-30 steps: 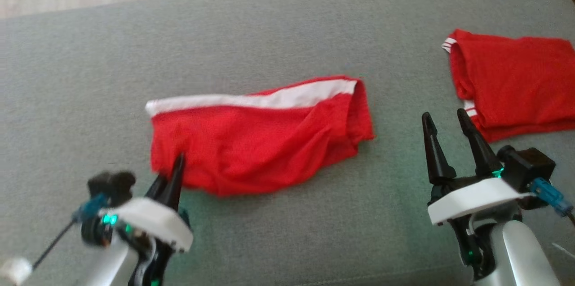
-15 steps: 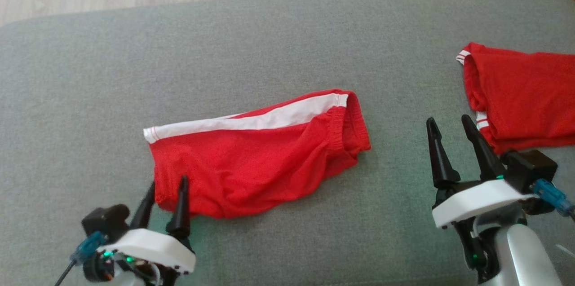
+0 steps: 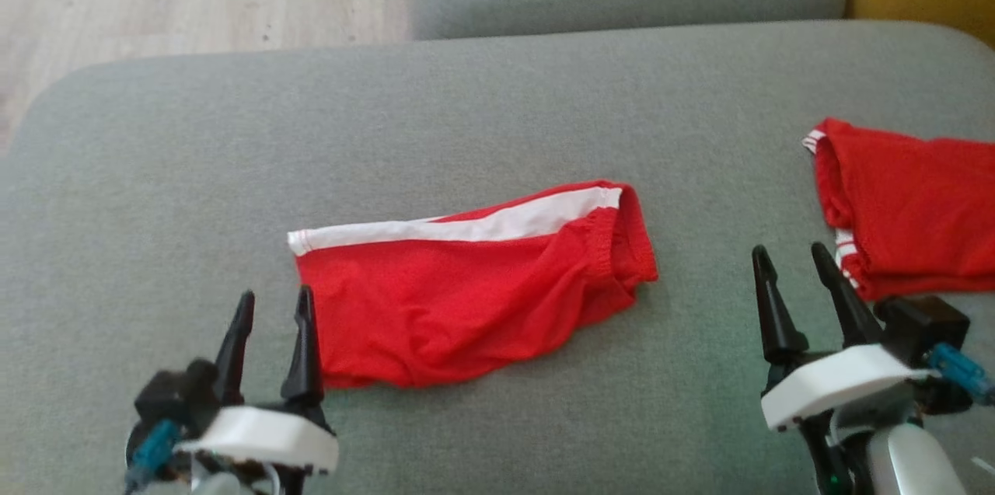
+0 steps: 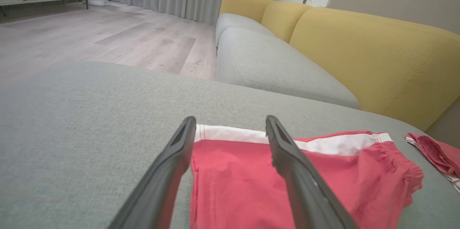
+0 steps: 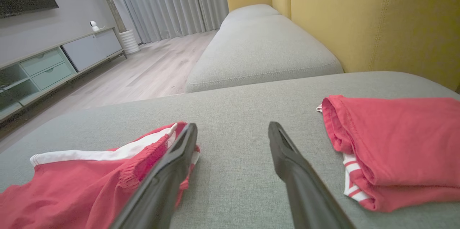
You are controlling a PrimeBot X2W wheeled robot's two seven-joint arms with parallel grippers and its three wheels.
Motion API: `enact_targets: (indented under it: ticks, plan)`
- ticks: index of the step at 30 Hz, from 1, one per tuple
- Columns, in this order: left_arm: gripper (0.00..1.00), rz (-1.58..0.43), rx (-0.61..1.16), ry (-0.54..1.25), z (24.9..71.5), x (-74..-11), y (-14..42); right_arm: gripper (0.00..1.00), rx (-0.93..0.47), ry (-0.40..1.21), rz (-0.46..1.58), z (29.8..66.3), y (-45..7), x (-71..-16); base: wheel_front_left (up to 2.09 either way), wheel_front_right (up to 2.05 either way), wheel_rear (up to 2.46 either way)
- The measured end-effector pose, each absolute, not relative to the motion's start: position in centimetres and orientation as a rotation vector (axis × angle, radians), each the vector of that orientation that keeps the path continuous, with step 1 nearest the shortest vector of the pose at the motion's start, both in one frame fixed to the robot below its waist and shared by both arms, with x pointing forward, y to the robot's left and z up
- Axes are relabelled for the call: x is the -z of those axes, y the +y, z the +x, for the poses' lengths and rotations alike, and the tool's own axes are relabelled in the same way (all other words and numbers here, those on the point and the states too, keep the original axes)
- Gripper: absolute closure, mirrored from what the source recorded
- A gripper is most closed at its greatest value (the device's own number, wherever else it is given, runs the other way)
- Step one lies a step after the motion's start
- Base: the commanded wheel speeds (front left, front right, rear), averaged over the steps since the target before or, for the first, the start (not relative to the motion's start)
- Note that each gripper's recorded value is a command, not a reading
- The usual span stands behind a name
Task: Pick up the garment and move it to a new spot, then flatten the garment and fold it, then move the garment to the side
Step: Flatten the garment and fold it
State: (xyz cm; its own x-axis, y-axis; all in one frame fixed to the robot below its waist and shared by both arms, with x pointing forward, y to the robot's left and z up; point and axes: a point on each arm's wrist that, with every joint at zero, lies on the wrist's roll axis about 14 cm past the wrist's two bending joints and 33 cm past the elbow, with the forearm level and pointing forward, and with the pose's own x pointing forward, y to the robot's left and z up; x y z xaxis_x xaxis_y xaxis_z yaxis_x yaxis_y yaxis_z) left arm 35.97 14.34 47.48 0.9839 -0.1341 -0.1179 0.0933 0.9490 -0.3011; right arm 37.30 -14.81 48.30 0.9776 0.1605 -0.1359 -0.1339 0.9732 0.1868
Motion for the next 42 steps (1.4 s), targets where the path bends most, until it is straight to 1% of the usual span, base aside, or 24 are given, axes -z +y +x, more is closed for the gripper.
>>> enact_targets:
  ticks: [6, 11, 16, 21, 27, 36, 42]
  plan:
    - [0.0, -0.296, 0.065, 0.157, 33.8, -46.6, 15.4, 0.0, -0.177, 0.182, 0.178, 36.8, -13.8, -47.5, 0.0, 0.0, 0.0]
    - [0.0, -0.304, 0.031, 0.142, 33.2, -46.9, 16.3, 0.0, -0.25, 0.219, 0.183, 37.0, -11.3, -46.8, 0.0, 0.0, 0.0]
    - [0.0, -0.315, -0.001, 0.136, 32.7, -46.8, 16.9, 0.0, -0.338, 0.241, 0.188, 39.2, -8.1, -47.0, 0.0, 0.0, 0.0]
    - [0.0, -0.33, -0.023, 0.144, 32.2, -46.5, 17.0, 0.0, -0.375, 0.3, 0.16, 41.7, -6.4, -46.1, 0.0, 0.0, 0.0]
    - [0.0, -0.349, -0.059, 0.152, 31.5, -45.9, 17.6, 0.0, -0.384, 0.429, 0.083, 42.6, -5.7, -42.8, 0.0, 0.0, 0.0]
    - [0.0, -0.352, -0.098, 0.15, 30.5, -45.6, 18.7, 0.0, -0.37, 0.573, -0.002, 42.5, -6.1, -39.3, 0.0, 0.0, 0.0]
    - [0.0, -0.353, -0.111, 0.151, 30.0, -45.4, 19.2, 0.0, -0.356, 0.667, 0.042, 41.5, -6.1, -37.2, 0.0, 0.0, 0.0]
